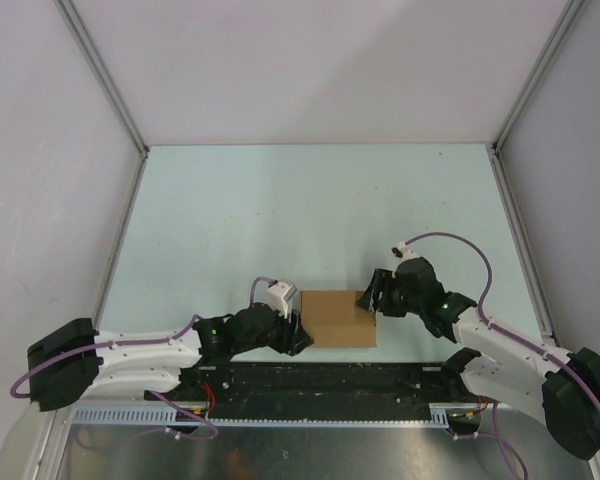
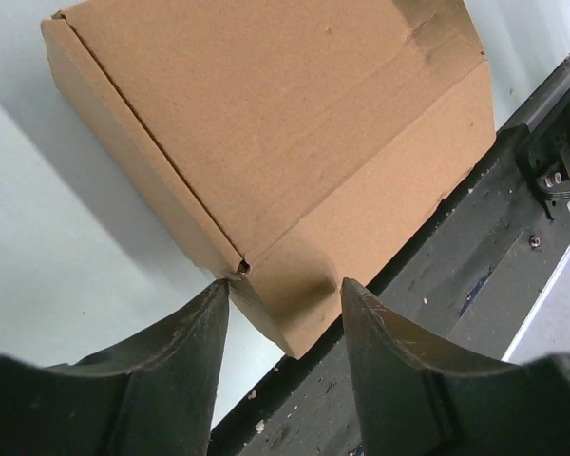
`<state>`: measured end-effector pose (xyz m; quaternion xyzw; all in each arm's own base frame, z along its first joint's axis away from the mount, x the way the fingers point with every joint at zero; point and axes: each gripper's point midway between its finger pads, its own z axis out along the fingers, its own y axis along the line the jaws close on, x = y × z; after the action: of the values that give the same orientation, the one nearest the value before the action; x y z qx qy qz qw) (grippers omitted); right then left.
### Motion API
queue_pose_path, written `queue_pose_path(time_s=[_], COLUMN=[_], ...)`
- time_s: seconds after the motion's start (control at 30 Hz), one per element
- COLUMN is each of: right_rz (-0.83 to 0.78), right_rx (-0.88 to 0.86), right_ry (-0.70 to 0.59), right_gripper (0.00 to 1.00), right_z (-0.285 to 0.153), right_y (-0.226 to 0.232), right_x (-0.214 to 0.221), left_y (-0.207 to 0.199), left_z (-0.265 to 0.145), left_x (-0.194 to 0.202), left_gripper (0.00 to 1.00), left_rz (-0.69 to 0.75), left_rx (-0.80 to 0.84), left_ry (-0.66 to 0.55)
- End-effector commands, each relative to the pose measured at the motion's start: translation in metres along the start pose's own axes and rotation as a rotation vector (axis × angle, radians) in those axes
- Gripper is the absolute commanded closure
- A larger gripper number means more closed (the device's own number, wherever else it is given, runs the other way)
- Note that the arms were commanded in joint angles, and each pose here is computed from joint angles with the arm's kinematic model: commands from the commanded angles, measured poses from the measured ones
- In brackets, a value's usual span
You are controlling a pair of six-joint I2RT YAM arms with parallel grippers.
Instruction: Fold the paper box
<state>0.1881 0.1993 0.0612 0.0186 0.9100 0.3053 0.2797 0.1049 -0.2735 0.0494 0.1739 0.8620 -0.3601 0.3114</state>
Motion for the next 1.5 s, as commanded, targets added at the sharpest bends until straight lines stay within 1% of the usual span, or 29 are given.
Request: queue_pose_path(time_s=[0.0, 0.37, 0.53, 1.0, 1.47], right_rz=[0.000, 0.008, 0.016, 0.023, 0.025], right_rx=[-0.029, -0.015, -0.002, -0.002, 0.001], right_ry=[-0.023, -0.005, 0.005, 0.012, 0.020], right_gripper=[0.38, 0.38, 0.38, 0.39, 0.39], right_z=[0.001, 0.004, 0.006, 0.009, 0.011], right_y=[0.008, 0.005, 0.002, 0.002, 0.000], right_x=[-0.008, -0.005, -0.002, -0.001, 0.000], left_y=[-0.023, -0.019, -0.012, 0.010, 0.035], left_z=[0.001, 0.002, 0.002, 0.006, 0.005], left_x=[-0.019, -0.018, -0.016, -0.009, -0.006], left_gripper=[0.46, 0.53, 0.54, 0.52, 0.51], left_rz=[-0.017, 0.000, 0.028, 0.109, 0.170], left_rx=[0.071, 0.059, 0.039, -0.040, -0.153], left_ry=[-0.052, -0.054, -0.058, -0.053, -0.042])
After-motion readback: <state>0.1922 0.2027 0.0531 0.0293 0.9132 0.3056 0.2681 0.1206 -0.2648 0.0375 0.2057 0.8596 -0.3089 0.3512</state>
